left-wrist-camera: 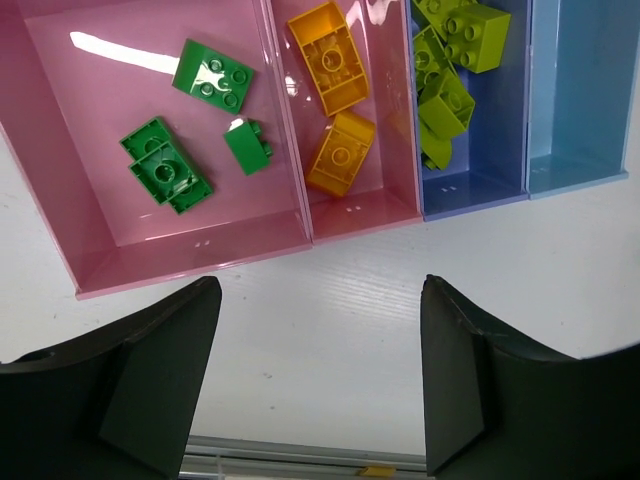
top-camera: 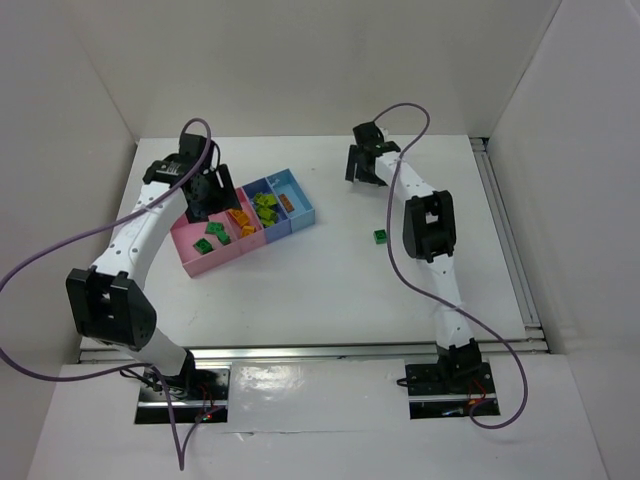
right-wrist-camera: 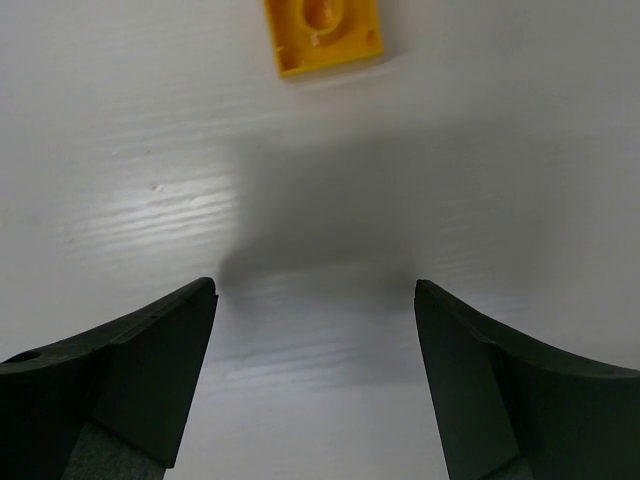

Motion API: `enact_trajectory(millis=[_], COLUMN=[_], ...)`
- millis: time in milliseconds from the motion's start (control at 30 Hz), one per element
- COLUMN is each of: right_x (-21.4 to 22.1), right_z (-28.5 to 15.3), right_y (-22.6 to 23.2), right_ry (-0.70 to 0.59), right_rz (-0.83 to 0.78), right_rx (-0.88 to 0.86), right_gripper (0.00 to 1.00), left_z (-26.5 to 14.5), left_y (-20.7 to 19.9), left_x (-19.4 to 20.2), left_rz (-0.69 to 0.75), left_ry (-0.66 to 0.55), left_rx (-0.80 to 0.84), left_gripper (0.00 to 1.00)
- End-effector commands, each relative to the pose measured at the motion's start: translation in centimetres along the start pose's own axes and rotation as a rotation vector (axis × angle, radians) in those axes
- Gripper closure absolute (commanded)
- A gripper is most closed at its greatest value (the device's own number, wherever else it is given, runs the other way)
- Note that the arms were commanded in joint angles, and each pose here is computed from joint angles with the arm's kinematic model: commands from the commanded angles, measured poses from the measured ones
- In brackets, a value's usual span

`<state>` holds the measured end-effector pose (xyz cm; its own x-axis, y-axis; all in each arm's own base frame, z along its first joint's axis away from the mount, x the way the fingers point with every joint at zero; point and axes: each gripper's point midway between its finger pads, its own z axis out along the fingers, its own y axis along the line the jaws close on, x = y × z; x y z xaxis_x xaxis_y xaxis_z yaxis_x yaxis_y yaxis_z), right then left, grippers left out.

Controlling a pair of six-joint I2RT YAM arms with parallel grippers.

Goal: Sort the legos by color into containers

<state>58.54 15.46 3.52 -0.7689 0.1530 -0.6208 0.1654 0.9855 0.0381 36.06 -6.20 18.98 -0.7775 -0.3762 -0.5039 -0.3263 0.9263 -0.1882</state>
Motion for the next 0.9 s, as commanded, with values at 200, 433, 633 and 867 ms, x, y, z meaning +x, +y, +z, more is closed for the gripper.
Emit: enact_trajectory(millis=[200, 433, 633, 867], right_x=[-4.8, -5.6, -5.5, -4.9], right_z=[3.4, 5.5, 6.4, 6.2], right_y=[-2.5, -1.9, -1.0, 0.0], right_ry=[-0.113, -0.169, -0.178, -0.174], right_rz=[0.052, 0.021, 0.010, 0.000], right_rx=[-0.003, -0.046, -0.096, -0.127], right_gripper=[0.22, 0.25, 0.28, 0.16], left_z=[-1.2, -0.8, -0.3, 0.8], left_y=[0.6, 1.0, 0.8, 0.6], left_x=[-1.4, -1.2, -1.5, -1.3], left_rz=[0.016, 0.012, 0.013, 0.017], left_ry=[-0.033, -0.016, -0.006, 0.022], left_rx=[-0.053, -0.084, -0.090, -0.096], left_gripper=[0.18, 0.18, 0.18, 0.18])
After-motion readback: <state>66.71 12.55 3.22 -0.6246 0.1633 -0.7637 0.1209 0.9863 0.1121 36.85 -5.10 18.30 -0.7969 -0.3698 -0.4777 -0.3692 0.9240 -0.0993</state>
